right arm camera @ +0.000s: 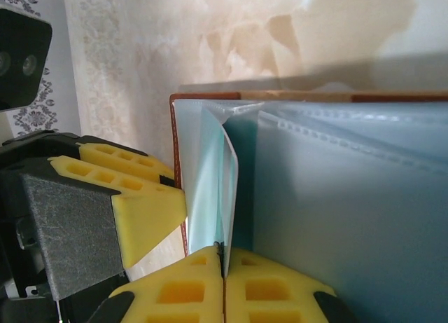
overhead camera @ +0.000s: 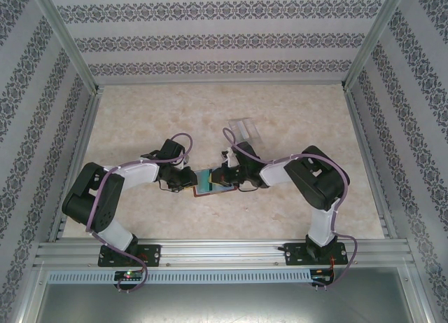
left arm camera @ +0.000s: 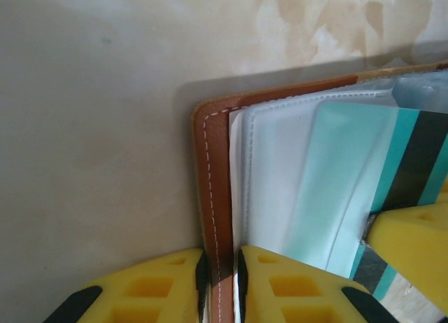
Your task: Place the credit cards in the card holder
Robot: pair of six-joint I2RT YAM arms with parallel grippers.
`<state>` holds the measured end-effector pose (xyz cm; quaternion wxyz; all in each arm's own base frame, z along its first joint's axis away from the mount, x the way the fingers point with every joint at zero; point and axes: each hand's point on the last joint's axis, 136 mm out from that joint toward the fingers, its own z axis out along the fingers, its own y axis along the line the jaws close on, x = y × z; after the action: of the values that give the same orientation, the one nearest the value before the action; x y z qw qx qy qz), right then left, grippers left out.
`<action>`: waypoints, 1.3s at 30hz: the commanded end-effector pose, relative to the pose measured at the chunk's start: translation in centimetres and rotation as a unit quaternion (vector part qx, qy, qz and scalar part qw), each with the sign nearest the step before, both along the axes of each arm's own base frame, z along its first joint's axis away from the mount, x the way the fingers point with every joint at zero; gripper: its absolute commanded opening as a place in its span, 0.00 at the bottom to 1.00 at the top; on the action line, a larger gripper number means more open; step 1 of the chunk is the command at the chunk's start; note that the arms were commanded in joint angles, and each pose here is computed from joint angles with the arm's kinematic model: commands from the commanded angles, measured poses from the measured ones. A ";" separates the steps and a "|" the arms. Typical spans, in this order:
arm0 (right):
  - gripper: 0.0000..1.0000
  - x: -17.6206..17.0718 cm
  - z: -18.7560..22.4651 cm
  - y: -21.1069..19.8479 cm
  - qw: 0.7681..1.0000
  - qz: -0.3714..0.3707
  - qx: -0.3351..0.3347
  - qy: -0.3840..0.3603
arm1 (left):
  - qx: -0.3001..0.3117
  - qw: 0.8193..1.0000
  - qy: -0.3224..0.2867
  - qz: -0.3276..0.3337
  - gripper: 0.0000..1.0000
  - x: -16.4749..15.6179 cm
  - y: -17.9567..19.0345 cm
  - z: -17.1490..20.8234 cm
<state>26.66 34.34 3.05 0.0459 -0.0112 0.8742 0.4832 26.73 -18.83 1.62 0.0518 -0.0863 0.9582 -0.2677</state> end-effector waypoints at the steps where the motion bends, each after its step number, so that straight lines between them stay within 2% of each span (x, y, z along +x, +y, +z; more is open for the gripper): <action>1: 0.10 -0.4 -1.8 -0.2 1.000 -0.006 -0.027 0.010 | 0.002 1.000 0.009 -0.022 0.22 -0.8 -0.7 -1.8; 5: 0.22 -0.5 -1.4 -0.8 0.999 0.007 -0.053 0.000 | 0.012 1.000 0.010 -0.025 0.22 -1.0 -0.4 -1.9; 10: 0.32 -0.5 -1.1 -1.7 0.997 0.023 -0.078 -0.009 | 0.016 0.999 0.008 -0.027 0.22 -1.0 -0.2 -2.0; 23: 0.35 0.2 -0.8 -3.0 0.991 0.021 -0.127 -0.023 | 0.021 0.999 0.008 -0.032 0.22 -1.1 -0.1 -2.0; 25: 0.31 0.3 -0.7 -2.9 0.991 0.021 -0.133 -0.025 | 0.021 0.999 0.008 -0.032 0.21 -1.1 -0.1 -2.0; 31: 0.28 0.3 -0.9 -3.3 0.987 0.017 -0.155 -0.027 | 0.025 0.999 0.010 -0.034 0.21 -1.1 0.0 -2.3; 34: 0.35 0.2 -1.0 -3.5 0.986 0.019 -0.164 -0.026 | 0.025 0.999 0.011 -0.037 0.21 -1.0 -0.1 -2.4; 39: 0.35 0.1 -0.4 -3.6 0.985 0.021 -0.168 -0.027 | 0.026 0.999 0.013 -0.038 0.21 -1.0 -0.1 -2.5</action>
<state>27.46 31.58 2.91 0.0592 -0.0443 0.9296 0.3610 26.70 -18.73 1.46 0.0507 -0.0725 0.9612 -0.2612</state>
